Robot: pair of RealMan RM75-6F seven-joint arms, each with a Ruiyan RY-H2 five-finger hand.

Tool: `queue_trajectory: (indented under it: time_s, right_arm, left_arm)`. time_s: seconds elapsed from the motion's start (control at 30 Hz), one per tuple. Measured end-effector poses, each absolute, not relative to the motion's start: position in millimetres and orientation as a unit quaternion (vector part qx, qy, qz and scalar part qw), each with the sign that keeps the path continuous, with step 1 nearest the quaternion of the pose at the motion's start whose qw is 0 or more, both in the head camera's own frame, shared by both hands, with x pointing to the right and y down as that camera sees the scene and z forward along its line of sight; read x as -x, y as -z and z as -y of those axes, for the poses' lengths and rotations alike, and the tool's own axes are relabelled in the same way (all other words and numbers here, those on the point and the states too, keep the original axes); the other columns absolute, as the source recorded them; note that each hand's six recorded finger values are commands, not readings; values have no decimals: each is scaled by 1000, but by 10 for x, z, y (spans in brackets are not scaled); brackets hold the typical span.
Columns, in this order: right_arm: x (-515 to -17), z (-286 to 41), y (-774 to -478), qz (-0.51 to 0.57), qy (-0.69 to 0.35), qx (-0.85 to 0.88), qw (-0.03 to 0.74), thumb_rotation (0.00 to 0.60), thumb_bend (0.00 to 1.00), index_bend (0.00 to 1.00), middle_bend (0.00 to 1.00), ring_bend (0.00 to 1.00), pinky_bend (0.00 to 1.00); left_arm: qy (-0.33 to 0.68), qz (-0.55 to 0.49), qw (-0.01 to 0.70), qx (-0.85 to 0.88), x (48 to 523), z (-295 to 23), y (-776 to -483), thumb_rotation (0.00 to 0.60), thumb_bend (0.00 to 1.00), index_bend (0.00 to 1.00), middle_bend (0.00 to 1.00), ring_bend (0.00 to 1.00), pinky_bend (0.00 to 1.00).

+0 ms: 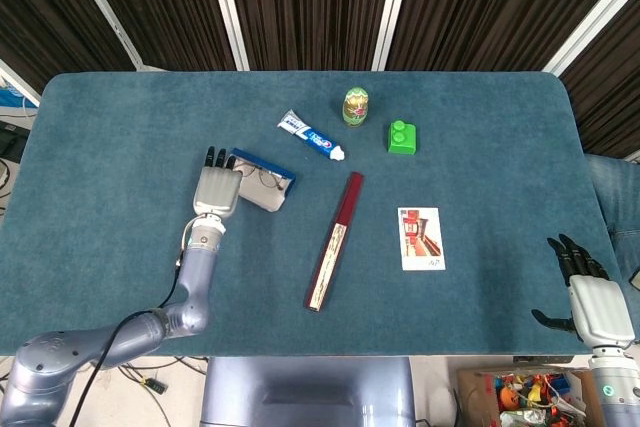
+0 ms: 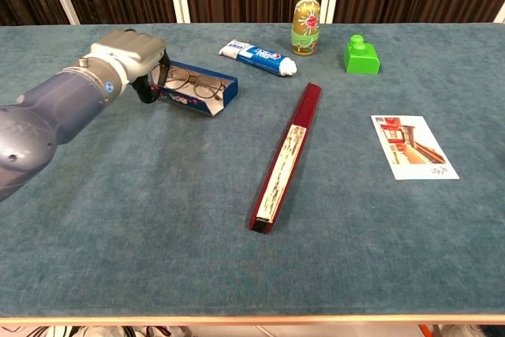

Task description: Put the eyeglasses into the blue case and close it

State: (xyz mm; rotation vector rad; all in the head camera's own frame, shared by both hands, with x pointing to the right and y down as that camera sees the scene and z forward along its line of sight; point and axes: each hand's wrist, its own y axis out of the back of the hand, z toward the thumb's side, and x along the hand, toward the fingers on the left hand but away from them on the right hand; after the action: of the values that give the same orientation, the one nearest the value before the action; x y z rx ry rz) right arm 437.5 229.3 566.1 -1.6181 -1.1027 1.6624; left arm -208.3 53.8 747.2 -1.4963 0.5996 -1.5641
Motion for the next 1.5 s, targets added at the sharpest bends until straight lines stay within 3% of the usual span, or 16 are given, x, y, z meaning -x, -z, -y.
queue_trajectory:
  time_s: [0.3,0.63,1.1,1.5]
  right_arm:
    - [-4372,-2294,-5665,411,-621,605,281,600,66,76,0,90,180]
    - [-4367,-2295,-5670,410,-622,605,281,600,69,79,0,90,180]
    - [-4372,-2296,-5673,411,-623,604,278,600,71,79,0,90,179]
    - [-4379,-2296,-5671,413,-625,602,277,600,71,80,0,90,180]
  left_arm:
    - [635,-222,422,608,2256,-773,-7411,600,462,569,188,41,37]
    - [627,-226,429,610,2182,-822,-7260,600,463,569,184,41,37]
    - [632,-240,408,613,1951,-612,-7156,600,462,569,180,32,33]
    - [644,-239,404,604,1872,-457,-7249,600,462,569,179,32,33]
